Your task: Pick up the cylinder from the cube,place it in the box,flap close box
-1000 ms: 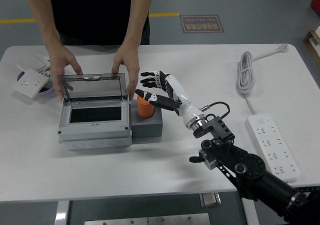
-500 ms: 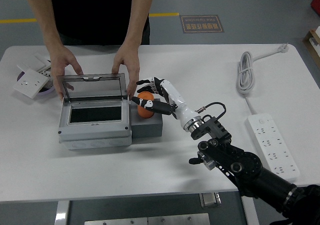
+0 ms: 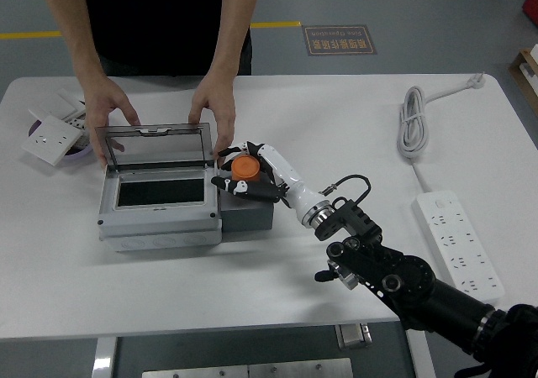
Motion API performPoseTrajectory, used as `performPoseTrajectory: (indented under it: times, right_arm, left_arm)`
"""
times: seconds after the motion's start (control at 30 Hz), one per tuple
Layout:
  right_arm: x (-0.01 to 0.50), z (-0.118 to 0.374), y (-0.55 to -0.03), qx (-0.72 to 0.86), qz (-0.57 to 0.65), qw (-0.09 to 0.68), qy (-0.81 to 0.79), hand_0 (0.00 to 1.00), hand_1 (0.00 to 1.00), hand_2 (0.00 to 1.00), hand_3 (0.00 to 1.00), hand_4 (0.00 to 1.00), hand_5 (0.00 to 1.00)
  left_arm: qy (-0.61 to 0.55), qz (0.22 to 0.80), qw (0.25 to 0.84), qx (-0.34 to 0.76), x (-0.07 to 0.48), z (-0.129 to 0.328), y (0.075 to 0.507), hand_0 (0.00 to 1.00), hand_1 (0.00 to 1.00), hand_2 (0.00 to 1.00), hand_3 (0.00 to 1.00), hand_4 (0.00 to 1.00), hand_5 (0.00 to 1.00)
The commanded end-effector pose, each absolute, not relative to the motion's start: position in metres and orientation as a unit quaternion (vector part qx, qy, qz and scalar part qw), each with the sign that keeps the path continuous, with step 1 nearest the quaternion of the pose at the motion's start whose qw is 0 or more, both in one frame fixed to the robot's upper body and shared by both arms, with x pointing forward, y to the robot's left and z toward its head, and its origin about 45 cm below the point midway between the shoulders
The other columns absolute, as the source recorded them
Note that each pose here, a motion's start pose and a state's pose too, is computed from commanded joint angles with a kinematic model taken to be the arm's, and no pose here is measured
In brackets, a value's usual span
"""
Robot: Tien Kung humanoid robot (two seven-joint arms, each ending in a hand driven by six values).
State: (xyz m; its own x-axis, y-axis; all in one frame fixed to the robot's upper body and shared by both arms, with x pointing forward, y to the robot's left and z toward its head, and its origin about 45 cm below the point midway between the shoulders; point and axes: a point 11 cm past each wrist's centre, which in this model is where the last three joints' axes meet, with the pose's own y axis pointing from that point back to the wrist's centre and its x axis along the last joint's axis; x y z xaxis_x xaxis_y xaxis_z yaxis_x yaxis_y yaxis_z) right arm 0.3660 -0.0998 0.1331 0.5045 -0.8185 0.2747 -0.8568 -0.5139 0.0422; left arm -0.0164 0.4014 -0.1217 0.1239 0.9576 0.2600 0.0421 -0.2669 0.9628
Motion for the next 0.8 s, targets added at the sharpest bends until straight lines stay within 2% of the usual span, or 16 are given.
performPoseTrajectory:
  times: [0.17,0.2,0.37,0.4,0.57,0.6,0.77,0.8]
  right_arm:
    - [0.3659,0.1312,-0.1005,0.861,0.113,0.092,-0.486,0.640,0.622,0.557,0.653,0.938,0.330]
    - [0.3659,0.1311,-0.1006,0.861,0.114,0.093,-0.487,0.629,0.621,0.552,0.637,0.769,0.158]
    - [0.3658,0.1309,-0.1005,0.859,0.116,0.096,-0.489,0.629,0.621,0.552,0.637,0.769,0.158]
    - [0.3654,0.1307,-0.1002,0.860,0.115,0.096,-0.489,0.674,0.609,0.501,0.611,0.310,0.002]
    - [0.3631,0.1305,-0.0975,0.862,0.110,0.096,-0.486,0.674,0.609,0.501,0.611,0.310,0.002]
    - [0.3626,0.1307,-0.0967,0.862,0.110,0.096,-0.485,0.569,0.572,0.463,0.569,0.002,0.002]
    - [0.3600,0.1332,-0.0922,0.866,0.107,0.091,-0.481,0.569,0.572,0.463,0.569,0.002,0.002]
    - [0.3594,0.1344,-0.0909,0.866,0.107,0.088,-0.480,0.489,0.504,0.436,0.514,0.002,0.002]
  left_arm:
    - [0.412,0.518,0.444,0.604,-0.0146,-0.1215,0.4020,0.923,0.852,0.854,0.951,0.002,0.002]
    - [0.412,0.518,0.444,0.604,-0.0144,-0.1215,0.4020,0.923,0.852,0.854,0.951,0.002,0.002]
    - [0.412,0.517,0.443,0.605,-0.0150,-0.1215,0.4020,0.923,0.852,0.854,0.951,0.002,0.002]
    - [0.412,0.517,0.443,0.605,-0.0152,-0.1215,0.4019,0.923,0.852,0.854,0.951,0.002,0.002]
    - [0.412,0.517,0.443,0.605,-0.0153,-0.1215,0.4019,0.923,0.852,0.854,0.951,0.002,0.002]
    - [0.412,0.517,0.443,0.605,-0.0154,-0.1215,0.4019,0.923,0.852,0.854,0.951,0.002,0.002]
    - [0.413,0.518,0.443,0.605,-0.0156,-0.1215,0.4020,0.923,0.852,0.854,0.951,0.002,0.002]
    - [0.413,0.518,0.443,0.605,-0.0156,-0.1215,0.4020,0.923,0.852,0.854,0.951,0.002,0.002]
